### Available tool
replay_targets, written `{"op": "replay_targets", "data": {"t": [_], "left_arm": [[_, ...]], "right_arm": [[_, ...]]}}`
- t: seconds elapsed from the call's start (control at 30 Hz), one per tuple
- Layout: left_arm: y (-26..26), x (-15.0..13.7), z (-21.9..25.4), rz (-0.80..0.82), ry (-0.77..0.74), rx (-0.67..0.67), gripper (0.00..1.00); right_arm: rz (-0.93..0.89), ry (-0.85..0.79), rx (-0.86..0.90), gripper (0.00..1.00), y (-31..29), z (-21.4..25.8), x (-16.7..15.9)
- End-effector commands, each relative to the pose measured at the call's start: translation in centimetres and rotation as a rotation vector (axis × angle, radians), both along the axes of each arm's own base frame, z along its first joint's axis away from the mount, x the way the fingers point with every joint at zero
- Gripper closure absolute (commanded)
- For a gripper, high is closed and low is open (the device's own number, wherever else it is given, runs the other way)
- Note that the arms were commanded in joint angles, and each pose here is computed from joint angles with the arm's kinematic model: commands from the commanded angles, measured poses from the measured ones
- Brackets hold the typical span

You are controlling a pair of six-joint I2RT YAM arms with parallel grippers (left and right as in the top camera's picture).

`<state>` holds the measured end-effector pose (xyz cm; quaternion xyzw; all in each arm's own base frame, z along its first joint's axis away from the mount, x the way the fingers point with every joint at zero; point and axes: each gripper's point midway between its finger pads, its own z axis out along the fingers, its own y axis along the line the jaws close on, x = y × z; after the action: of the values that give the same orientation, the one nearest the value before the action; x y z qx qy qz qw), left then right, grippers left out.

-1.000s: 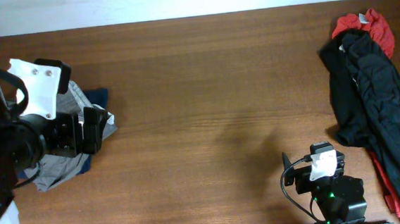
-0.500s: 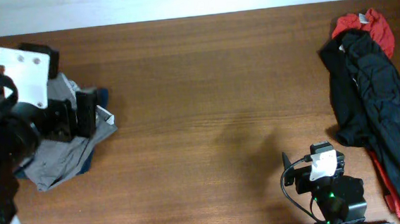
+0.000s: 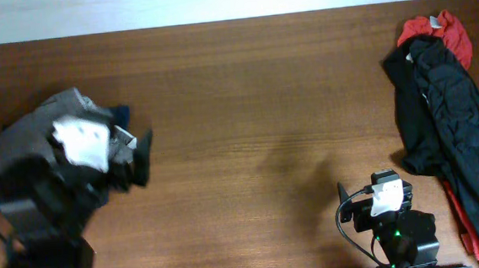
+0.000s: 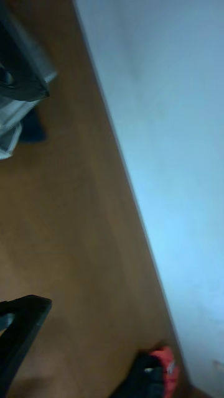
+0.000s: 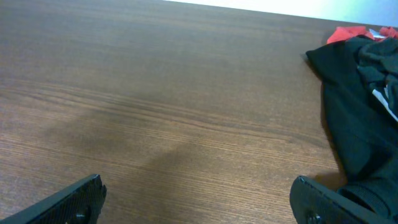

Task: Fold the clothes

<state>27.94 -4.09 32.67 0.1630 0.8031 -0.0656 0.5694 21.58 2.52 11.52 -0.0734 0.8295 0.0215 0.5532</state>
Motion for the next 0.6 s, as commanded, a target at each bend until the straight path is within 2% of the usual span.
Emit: {"op": "replay_targets", "data": {"t": [0.0,0.27,0.57], "left_arm": [[-0.5,-2.3,-3.2,-0.02,-0.032,0.005,0.01],[-1.0,-5.1,-11.5,-0.038,-0.054,0.0,0.01],[-1.0,-5.2,-16.4,-0.038,-0.113,0.005,0.01]], "right_arm": [[0.008,-0.002,-0.002,0.01,0.1,-0.1,0.0],[0.008,-0.002,-0.002,0.01,0.1,-0.1,0.0],[0.008,-0.002,-0.002,0.01,0.1,-0.1,0.0]]}}
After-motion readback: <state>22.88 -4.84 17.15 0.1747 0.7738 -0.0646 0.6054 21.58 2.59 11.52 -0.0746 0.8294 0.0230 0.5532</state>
